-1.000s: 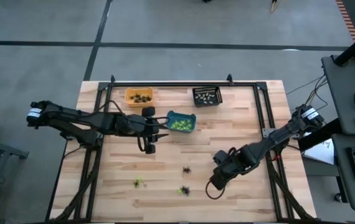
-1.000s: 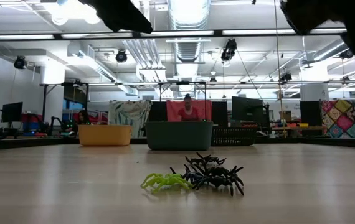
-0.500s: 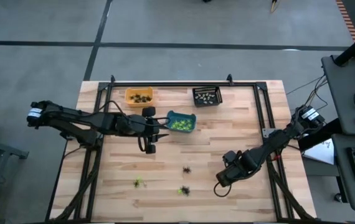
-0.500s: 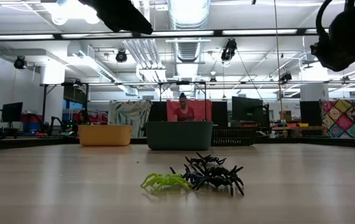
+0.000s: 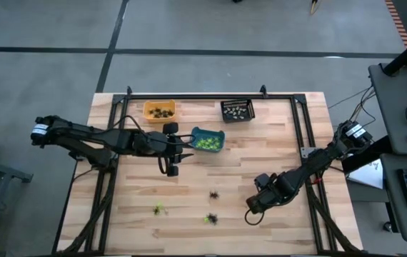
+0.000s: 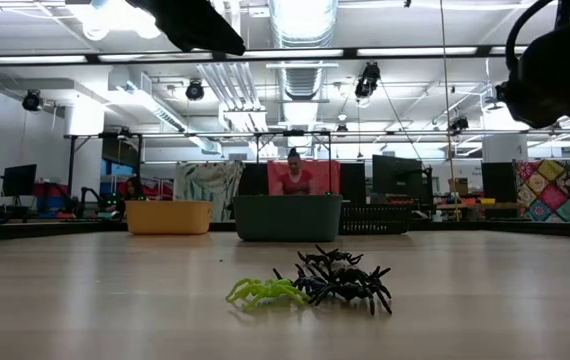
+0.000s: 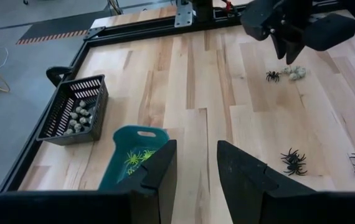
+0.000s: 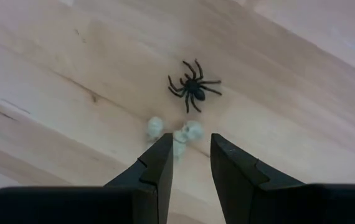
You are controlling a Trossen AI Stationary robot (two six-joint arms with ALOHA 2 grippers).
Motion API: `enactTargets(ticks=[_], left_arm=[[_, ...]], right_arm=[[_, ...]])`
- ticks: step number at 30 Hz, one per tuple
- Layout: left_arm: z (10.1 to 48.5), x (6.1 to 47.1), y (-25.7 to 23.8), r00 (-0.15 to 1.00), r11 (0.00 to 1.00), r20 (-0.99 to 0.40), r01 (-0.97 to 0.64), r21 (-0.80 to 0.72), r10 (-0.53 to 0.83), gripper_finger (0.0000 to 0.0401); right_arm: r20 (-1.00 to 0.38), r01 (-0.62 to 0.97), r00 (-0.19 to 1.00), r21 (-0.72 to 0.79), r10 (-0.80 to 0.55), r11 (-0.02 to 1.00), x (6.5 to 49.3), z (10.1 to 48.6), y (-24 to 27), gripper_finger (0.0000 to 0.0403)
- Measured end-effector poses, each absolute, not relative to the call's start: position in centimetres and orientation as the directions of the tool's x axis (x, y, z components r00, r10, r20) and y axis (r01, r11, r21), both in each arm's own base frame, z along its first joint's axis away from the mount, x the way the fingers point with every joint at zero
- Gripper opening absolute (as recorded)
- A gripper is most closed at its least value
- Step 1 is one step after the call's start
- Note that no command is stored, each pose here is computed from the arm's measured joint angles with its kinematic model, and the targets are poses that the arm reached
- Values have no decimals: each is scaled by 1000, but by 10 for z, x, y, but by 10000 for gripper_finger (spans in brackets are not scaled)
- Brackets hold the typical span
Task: Sort Halloween decoration
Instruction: Put the white skull toy into the black bin
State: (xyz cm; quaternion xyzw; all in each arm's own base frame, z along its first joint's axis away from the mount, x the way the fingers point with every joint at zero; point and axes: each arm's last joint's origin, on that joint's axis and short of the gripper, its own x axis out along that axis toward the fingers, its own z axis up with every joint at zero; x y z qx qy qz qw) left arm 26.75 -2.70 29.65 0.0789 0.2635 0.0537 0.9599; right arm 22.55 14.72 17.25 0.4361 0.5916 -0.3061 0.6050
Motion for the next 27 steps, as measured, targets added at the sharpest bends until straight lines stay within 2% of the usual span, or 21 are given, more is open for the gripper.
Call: enactTargets(ticks=[27], left_arm=[[296,267,-27,855,983,-498,-66,173,145,98]], right_arm=[[-994,882,31,75,102,464,234,141,153,95]])
